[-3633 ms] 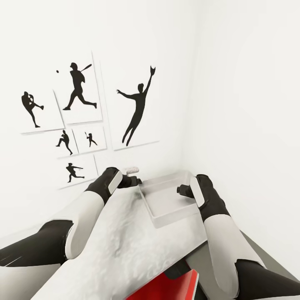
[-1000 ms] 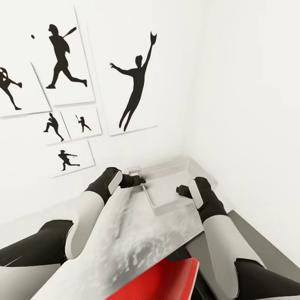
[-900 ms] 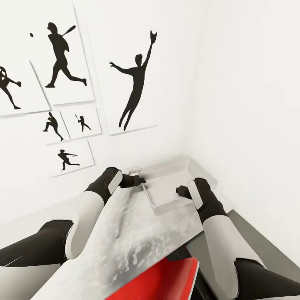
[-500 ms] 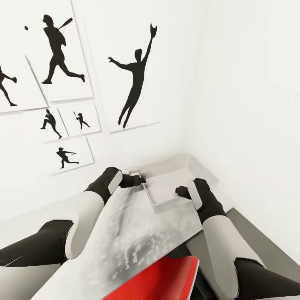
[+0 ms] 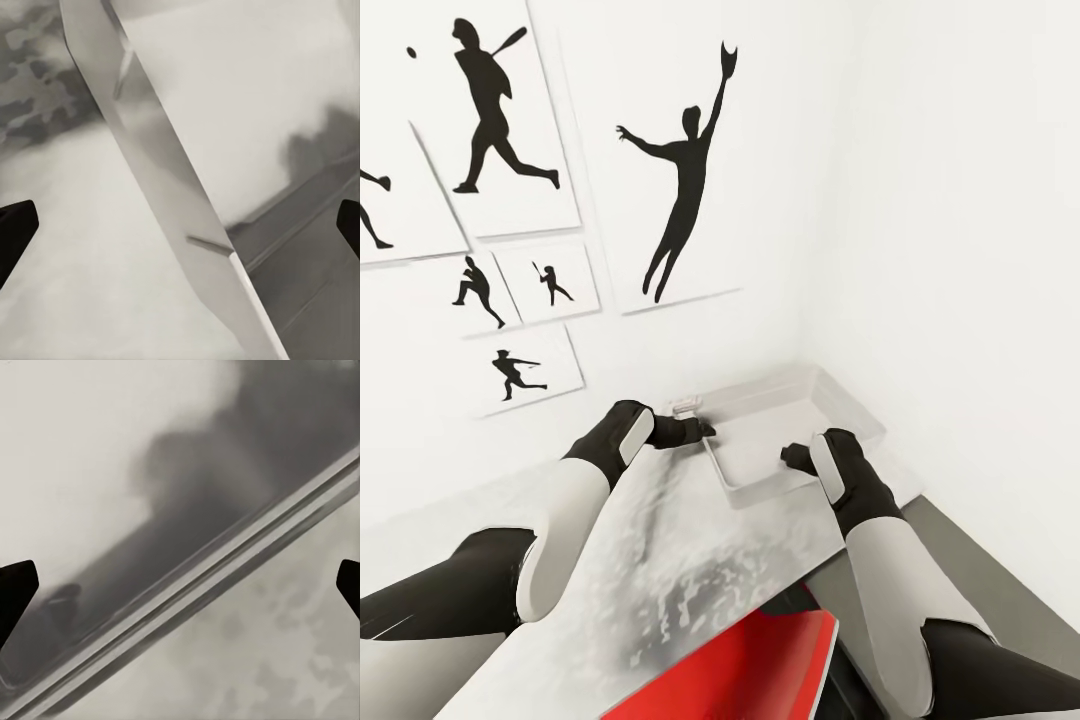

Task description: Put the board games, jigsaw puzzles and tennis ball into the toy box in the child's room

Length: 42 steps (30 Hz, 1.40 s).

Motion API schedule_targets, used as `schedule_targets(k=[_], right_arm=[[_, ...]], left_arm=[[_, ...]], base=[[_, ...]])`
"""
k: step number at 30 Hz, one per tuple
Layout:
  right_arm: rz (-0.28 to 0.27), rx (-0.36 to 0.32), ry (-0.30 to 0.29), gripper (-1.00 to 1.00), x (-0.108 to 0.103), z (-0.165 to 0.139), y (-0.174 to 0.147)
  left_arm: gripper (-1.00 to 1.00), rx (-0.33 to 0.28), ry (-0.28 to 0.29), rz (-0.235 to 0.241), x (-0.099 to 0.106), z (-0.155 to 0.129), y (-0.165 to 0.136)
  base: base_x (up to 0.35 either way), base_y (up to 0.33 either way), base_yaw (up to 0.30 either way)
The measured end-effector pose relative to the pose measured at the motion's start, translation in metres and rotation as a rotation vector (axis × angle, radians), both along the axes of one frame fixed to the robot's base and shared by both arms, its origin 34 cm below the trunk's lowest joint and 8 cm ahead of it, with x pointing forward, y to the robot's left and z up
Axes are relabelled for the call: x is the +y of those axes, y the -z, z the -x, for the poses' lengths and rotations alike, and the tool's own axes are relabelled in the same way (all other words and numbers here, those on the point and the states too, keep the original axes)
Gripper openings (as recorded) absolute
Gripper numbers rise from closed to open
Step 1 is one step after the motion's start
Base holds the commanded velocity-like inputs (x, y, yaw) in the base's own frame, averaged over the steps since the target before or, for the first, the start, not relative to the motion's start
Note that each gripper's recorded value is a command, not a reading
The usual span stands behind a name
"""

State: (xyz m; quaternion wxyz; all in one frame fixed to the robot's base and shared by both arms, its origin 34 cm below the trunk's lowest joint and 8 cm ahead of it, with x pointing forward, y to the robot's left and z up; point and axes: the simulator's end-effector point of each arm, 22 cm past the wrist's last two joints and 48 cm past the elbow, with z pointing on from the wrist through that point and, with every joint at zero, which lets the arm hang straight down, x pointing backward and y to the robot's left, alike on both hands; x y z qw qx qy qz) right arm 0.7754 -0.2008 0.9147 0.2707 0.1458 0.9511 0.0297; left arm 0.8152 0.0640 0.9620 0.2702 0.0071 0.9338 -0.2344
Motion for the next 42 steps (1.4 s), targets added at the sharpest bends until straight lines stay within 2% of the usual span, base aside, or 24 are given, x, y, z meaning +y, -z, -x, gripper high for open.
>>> schedule_targets(k=[42], right_arm=[[0.003,0.012,-0.001,1.00,0.000,0.001,0.011]], left_arm=[[1.00,0.019,0.003,-0.002,0.000,0.002,0.014]], base=[[0.000,0.000,0.000]])
